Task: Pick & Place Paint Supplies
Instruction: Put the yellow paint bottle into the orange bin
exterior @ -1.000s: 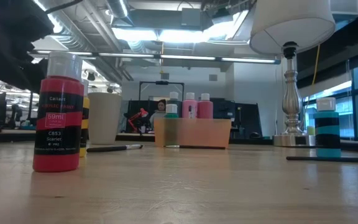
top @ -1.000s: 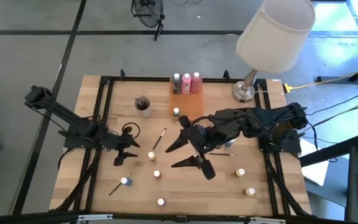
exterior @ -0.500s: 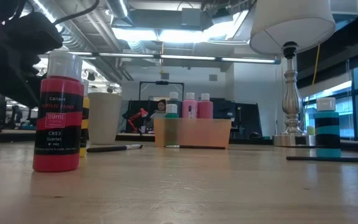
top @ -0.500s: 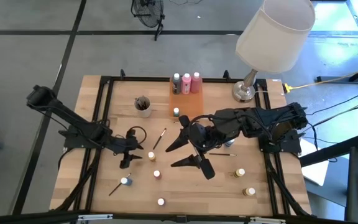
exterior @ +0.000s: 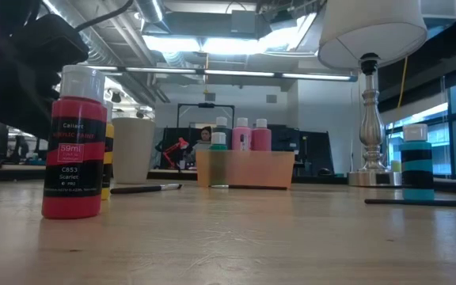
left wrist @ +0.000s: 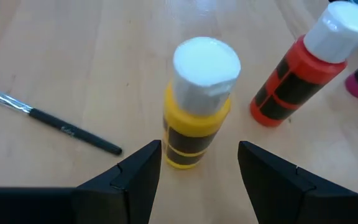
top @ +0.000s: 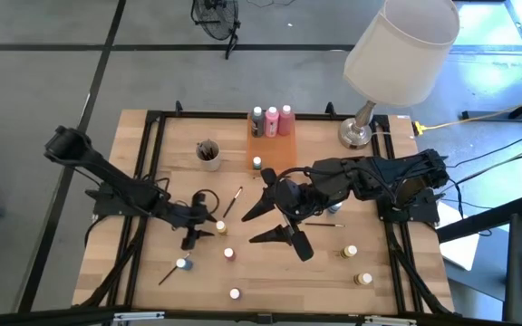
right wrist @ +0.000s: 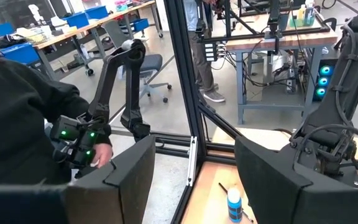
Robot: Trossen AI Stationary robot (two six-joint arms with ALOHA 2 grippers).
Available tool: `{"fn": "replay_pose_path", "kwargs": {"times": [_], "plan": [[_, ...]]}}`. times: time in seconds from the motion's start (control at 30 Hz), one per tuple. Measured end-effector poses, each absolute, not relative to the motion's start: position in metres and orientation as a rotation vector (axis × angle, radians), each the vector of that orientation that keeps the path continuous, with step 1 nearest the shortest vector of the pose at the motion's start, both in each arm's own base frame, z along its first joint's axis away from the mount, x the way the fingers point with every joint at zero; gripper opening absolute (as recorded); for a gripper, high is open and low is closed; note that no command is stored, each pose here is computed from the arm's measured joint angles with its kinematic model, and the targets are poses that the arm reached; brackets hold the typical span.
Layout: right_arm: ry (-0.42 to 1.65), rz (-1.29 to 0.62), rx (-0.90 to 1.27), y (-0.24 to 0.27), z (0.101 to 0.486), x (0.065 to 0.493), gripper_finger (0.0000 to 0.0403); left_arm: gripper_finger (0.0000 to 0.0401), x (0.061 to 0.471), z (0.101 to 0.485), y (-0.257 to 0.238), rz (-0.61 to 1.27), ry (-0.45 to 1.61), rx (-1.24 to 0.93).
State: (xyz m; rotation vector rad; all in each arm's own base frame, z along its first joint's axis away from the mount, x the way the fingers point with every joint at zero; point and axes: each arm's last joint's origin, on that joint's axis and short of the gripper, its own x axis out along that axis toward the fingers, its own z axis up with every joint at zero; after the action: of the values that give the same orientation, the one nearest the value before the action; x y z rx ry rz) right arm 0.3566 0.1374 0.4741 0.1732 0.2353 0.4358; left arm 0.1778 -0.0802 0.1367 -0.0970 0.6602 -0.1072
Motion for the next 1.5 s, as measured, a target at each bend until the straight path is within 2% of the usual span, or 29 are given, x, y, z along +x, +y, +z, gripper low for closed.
{"fn": "replay_pose_path", "kwargs": {"times": [0.67,1.17,1.3,1.5], "plan": [[0.271,0.439,0.219,0.138,0.472,0.356,0.0224,0.021,0.198,0.124,-0.088,-0.113,0.549,-0.063],[0.283,0.461,0.239,0.138,0.472,0.355,0.0224,0.0206,0.208,0.117,-0.08,-0.157,0.554,-0.096],[0.284,0.461,0.239,0.138,0.471,0.355,0.0224,0.0188,0.209,0.116,-0.079,-0.166,0.556,-0.102],[0.29,0.46,0.237,0.138,0.471,0.355,0.0224,0.0141,0.209,0.116,-0.078,-0.169,0.554,-0.094]]}}
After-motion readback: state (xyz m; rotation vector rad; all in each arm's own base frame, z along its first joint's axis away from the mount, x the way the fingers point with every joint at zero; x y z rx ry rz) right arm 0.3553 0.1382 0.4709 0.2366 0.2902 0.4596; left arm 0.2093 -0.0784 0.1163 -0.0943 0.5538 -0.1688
